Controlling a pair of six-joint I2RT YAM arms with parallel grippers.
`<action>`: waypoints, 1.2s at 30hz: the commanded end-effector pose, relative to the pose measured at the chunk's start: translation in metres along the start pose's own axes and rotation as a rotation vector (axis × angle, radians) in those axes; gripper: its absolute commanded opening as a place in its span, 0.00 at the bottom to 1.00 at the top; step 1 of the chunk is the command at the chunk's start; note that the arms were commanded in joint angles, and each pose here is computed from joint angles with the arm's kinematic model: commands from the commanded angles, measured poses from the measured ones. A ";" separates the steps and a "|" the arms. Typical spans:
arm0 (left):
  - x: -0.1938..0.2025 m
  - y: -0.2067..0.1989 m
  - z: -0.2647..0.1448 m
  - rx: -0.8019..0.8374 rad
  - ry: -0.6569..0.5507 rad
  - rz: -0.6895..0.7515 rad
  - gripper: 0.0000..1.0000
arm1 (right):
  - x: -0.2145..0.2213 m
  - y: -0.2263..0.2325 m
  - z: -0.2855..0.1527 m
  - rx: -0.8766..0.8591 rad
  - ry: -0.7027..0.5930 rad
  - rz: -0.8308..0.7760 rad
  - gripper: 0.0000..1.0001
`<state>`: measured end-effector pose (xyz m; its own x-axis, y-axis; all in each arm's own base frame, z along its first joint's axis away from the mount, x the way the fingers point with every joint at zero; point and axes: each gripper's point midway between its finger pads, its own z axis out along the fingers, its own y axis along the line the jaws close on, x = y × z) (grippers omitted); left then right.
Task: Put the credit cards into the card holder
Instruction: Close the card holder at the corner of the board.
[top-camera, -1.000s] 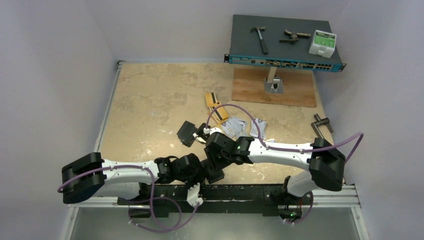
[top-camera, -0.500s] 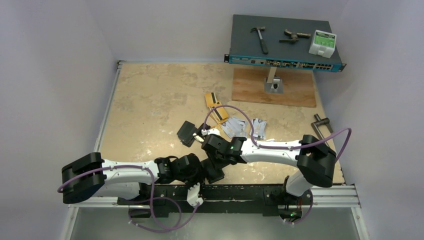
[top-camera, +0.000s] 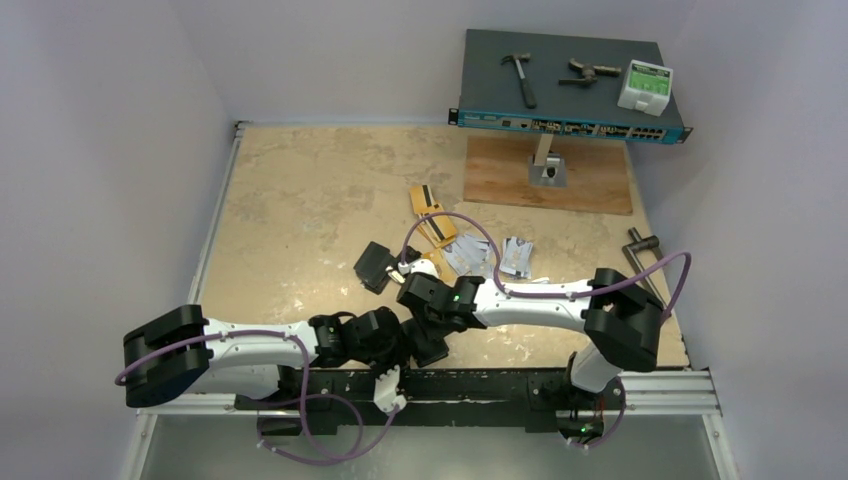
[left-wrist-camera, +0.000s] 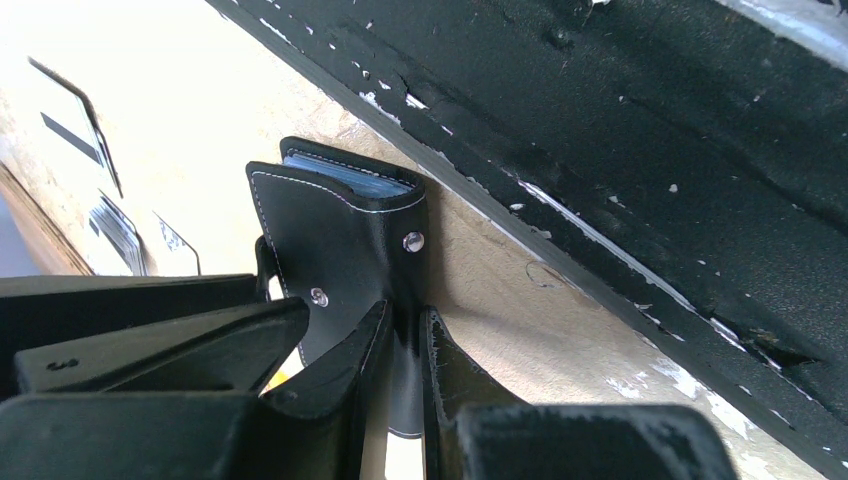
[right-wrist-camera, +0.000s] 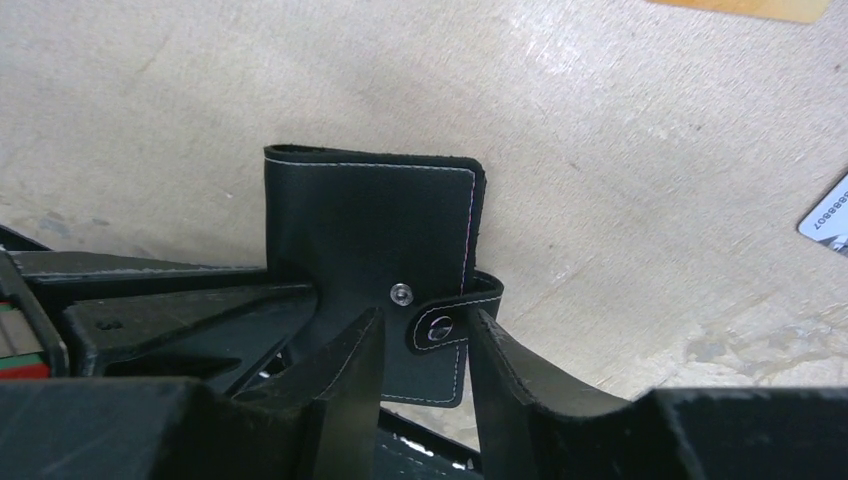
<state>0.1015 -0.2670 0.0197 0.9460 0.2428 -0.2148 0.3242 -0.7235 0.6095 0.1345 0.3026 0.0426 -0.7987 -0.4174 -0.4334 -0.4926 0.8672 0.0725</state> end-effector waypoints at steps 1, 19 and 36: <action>-0.006 -0.009 0.000 0.034 -0.025 -0.005 0.00 | -0.011 0.003 -0.006 0.020 -0.039 -0.005 0.34; -0.006 -0.009 0.000 0.037 -0.028 -0.003 0.00 | -0.017 0.003 -0.014 0.015 -0.062 0.011 0.06; -0.007 -0.008 0.000 0.034 -0.030 -0.001 0.00 | -0.005 0.015 0.000 -0.027 -0.014 -0.014 0.00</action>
<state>0.1015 -0.2670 0.0198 0.9461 0.2426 -0.2146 0.3238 -0.7236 0.6095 0.1327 0.3014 0.0428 -0.7963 -0.4225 -0.4329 -0.4918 0.8688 0.0567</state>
